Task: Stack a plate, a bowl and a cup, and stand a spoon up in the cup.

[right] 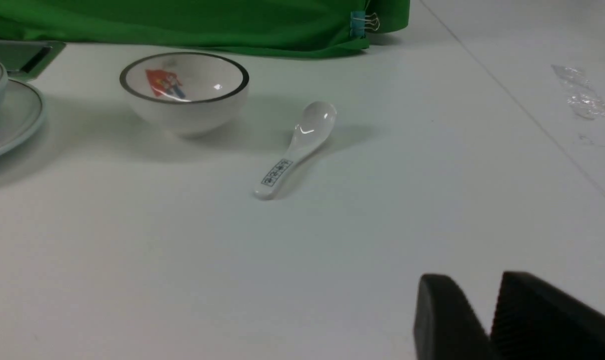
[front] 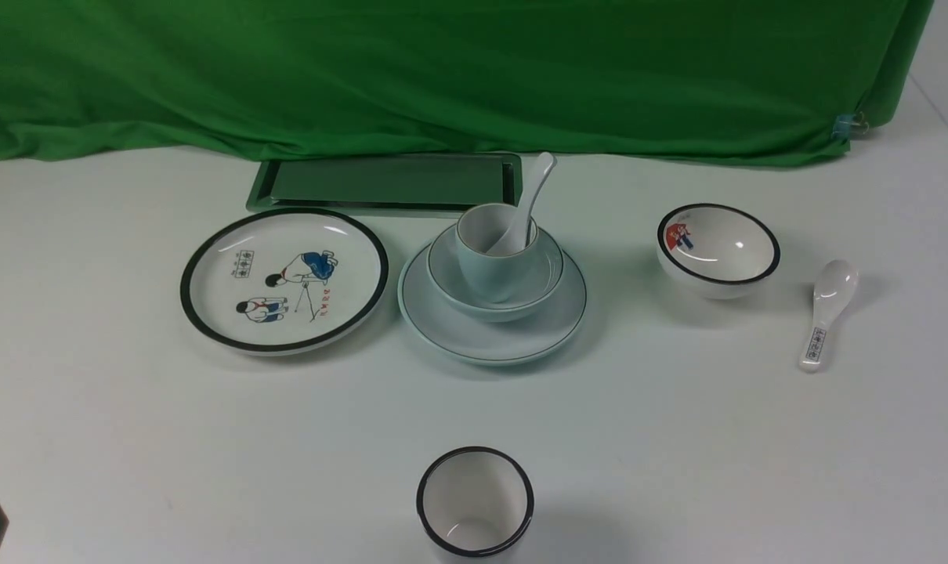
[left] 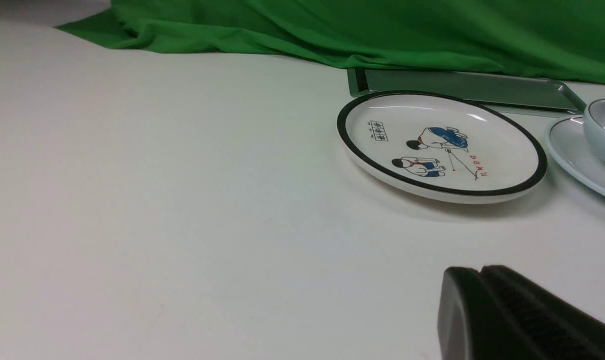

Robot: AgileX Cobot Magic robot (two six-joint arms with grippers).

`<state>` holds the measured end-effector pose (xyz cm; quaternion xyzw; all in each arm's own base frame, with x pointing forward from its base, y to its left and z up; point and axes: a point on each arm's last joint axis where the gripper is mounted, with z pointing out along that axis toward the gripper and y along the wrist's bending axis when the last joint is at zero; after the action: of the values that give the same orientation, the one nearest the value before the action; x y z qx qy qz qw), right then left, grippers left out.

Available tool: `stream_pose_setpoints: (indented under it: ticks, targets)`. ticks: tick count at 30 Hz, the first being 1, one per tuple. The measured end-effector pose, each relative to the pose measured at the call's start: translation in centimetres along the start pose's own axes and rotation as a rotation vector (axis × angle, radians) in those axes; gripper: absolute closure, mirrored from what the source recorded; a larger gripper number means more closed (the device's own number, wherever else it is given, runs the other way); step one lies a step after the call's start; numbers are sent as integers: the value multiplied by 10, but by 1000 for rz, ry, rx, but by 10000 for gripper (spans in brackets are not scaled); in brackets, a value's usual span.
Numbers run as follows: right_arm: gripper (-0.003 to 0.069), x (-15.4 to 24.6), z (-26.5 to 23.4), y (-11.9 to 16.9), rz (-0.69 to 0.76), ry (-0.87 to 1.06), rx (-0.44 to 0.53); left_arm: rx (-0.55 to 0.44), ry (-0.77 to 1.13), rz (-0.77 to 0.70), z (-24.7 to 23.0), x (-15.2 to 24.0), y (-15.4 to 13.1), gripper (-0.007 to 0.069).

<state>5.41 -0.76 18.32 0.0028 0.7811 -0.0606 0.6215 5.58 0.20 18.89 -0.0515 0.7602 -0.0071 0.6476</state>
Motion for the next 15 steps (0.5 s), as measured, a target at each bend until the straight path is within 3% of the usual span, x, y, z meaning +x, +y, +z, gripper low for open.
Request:
stream_pose_setpoints:
  ticks: [15]
  targets:
    - [424,0,0,0,0,0,0,0,-5,7,0,0,0,655]
